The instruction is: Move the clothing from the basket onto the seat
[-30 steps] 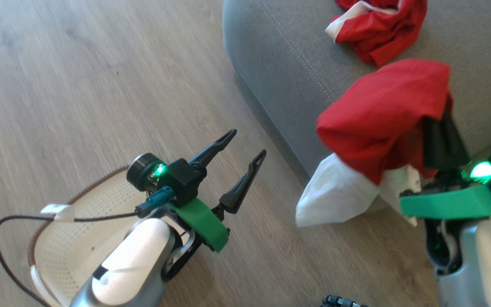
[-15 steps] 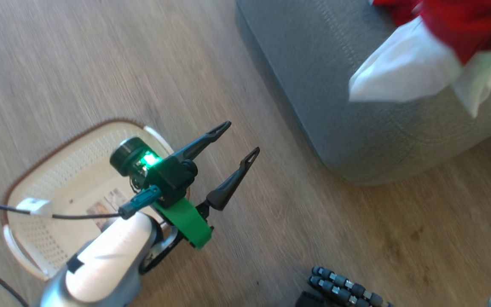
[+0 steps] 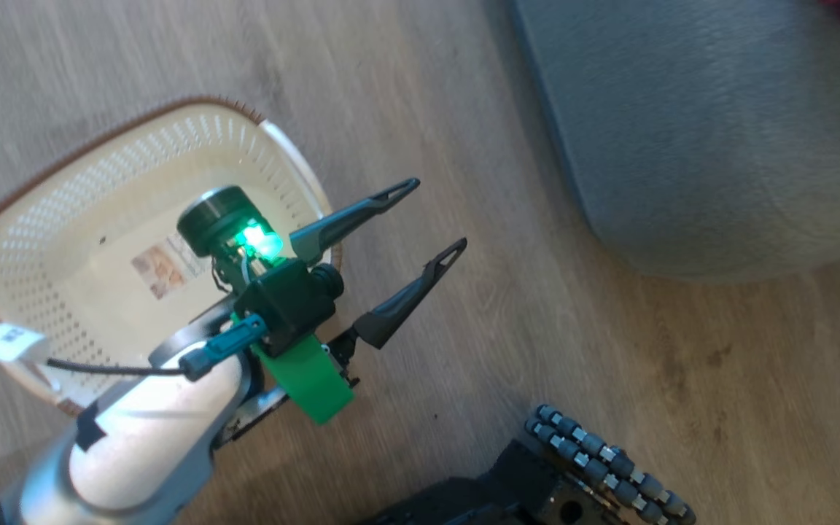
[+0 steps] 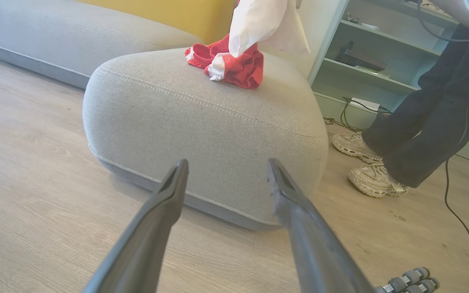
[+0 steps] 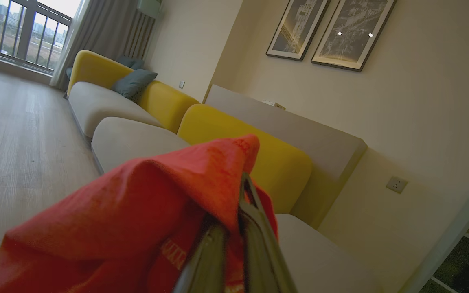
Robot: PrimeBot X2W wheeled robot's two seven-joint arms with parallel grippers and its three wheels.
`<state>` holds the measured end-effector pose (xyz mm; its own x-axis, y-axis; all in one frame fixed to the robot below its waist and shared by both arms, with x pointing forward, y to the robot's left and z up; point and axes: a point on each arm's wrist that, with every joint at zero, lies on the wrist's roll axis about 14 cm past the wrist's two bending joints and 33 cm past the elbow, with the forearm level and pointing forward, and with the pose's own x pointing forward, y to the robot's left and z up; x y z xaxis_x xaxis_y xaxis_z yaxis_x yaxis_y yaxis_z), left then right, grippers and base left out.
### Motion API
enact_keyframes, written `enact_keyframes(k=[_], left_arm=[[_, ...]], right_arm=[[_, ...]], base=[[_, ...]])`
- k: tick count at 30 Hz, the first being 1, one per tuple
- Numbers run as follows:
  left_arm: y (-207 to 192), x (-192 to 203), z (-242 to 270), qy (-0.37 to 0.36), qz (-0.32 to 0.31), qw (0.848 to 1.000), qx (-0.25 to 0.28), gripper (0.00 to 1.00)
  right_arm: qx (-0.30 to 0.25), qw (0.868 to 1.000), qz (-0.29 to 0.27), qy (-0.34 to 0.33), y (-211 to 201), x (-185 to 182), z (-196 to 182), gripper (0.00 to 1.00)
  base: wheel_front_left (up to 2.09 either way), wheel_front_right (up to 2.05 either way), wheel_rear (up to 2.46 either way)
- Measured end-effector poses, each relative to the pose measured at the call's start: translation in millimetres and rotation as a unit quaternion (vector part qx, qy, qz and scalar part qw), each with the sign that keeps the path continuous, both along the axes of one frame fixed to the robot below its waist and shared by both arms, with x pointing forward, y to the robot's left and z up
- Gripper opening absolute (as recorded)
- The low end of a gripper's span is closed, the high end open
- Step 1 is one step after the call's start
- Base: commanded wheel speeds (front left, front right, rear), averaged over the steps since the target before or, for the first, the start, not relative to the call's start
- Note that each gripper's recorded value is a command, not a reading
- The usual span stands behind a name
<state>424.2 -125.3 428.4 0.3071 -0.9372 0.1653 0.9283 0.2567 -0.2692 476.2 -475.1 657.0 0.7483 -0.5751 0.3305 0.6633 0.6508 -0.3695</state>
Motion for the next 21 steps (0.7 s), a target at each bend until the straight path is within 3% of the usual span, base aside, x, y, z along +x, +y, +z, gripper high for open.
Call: enact_keyframes(k=[7, 13, 17, 21], left_arm=[[22.9, 13.9, -36.5, 0.026, 0.019, 0.999, 0.017, 1.00], [42.9, 19.7, -64.0, 0.051, 0.039, 0.997, 0.037, 1.00], [52.8, 21.9, -77.9, 0.063, 0.050, 0.996, 0.049, 1.00], [57.3, 25.5, -79.3, 0.062, 0.058, 0.995, 0.054, 1.00]], right_arm=[[0.047, 0.995, -0.088, 0.008, -29.0, 9.0, -25.1, 0.00], [0.152, 0.974, -0.157, 0.059, -39.3, -6.4, -122.3, 0.00], [0.209, 0.958, -0.164, 0.108, -29.9, -12.2, -192.2, 0.00], [0.228, 0.957, -0.141, 0.115, -20.4, -9.4, -222.8, 0.00]], base=[[0.00, 0.00, 0.00], [0.00, 0.00, 0.00], [0.00, 0.00, 0.00], [0.00, 0.00, 0.00]])
